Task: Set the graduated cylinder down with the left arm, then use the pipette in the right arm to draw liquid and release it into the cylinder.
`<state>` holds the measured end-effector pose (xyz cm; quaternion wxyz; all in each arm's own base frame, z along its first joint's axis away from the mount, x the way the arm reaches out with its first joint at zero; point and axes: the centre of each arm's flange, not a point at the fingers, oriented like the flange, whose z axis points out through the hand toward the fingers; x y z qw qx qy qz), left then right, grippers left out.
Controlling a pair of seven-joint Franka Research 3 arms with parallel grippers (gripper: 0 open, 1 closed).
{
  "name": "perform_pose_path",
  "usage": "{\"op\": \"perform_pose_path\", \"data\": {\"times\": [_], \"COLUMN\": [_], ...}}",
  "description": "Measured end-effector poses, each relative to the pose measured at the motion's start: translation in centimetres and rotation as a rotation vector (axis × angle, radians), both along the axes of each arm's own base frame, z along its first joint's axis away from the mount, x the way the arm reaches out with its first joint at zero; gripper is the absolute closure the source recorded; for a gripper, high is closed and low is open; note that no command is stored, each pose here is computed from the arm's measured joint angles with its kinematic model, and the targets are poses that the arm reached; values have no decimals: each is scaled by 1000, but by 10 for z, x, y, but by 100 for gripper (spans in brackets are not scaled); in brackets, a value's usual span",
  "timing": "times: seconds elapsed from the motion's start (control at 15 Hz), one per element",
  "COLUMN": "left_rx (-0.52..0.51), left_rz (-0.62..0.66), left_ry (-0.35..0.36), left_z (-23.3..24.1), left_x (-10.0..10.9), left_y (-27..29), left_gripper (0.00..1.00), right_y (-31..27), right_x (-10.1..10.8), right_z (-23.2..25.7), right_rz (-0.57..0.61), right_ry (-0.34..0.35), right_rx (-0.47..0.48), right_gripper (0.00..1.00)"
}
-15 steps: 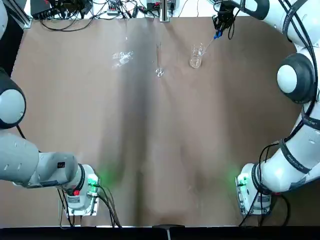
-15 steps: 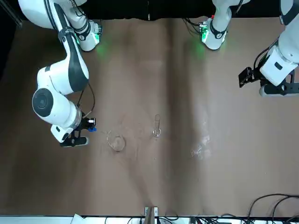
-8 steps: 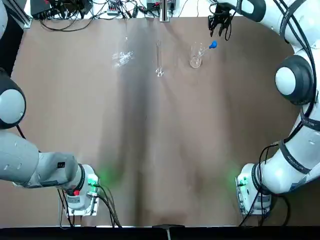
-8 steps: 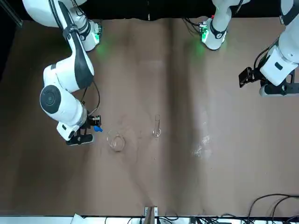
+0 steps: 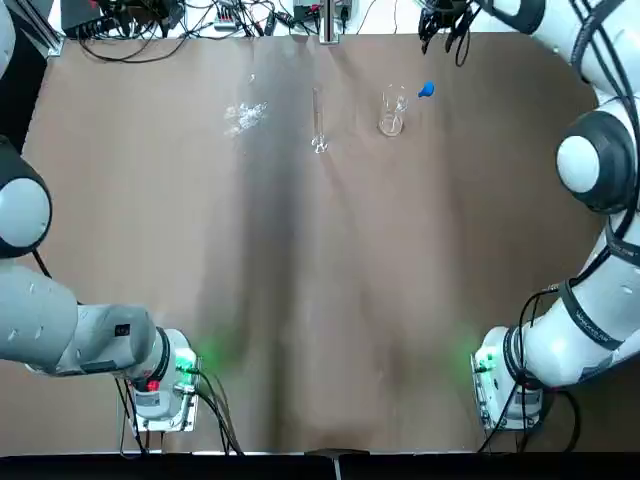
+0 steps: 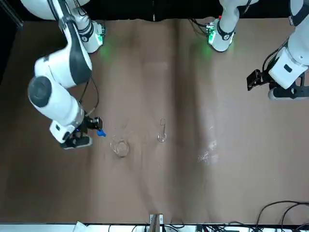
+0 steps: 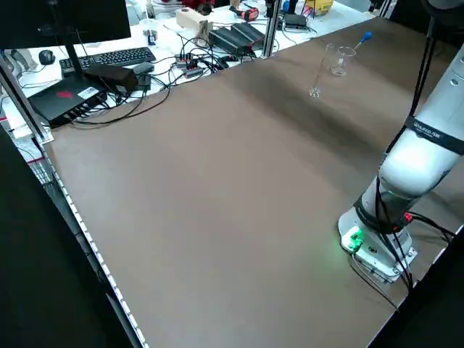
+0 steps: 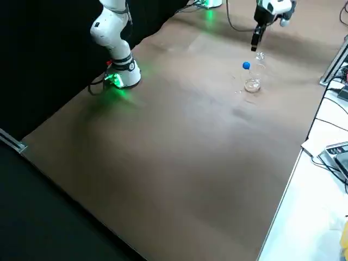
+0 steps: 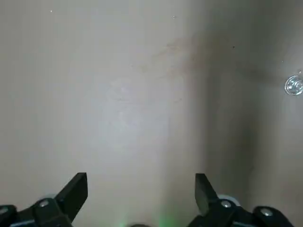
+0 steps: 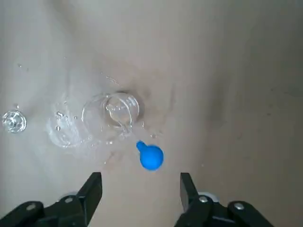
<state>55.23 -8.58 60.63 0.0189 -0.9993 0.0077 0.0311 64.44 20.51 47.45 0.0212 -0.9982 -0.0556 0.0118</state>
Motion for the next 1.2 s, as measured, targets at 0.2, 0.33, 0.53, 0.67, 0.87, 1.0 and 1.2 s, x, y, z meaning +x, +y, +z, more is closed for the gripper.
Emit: {"op": "perform_pose_path", "data": {"times": [0.2,0.33,0.53,0.67,0.87,1.0,1.2], "left_rx": [0,-1,-1,-1,-1,-2,-2], "left_rz": [-3,-3,-3,-3,-1,0,2], "left_ry": [0,-1,-2,-2,-6,-9,-10], "left_z": [0,1,1,1,3,4,5], "left_x": [0,0,0,0,1,1,1], "left_y": [0,1,2,3,3,3,3], "left_gripper": [0,0,0,0,0,0,0], "right_y": [-28,-75,-116,-139,-148,-145,-143], "right_x": [-20,-47,-77,-92,-103,-110,-131], "right_z": [52,111,159,177,170,153,143], "right_rz": [12,-13,-20,-28,-30,-25,6], "right_ry": [19,30,27,12,18,13,2], "right_rx": [-7,-7,-5,-3,-3,-2,-2], "right_gripper": [25,21,22,27,26,26,25]}}
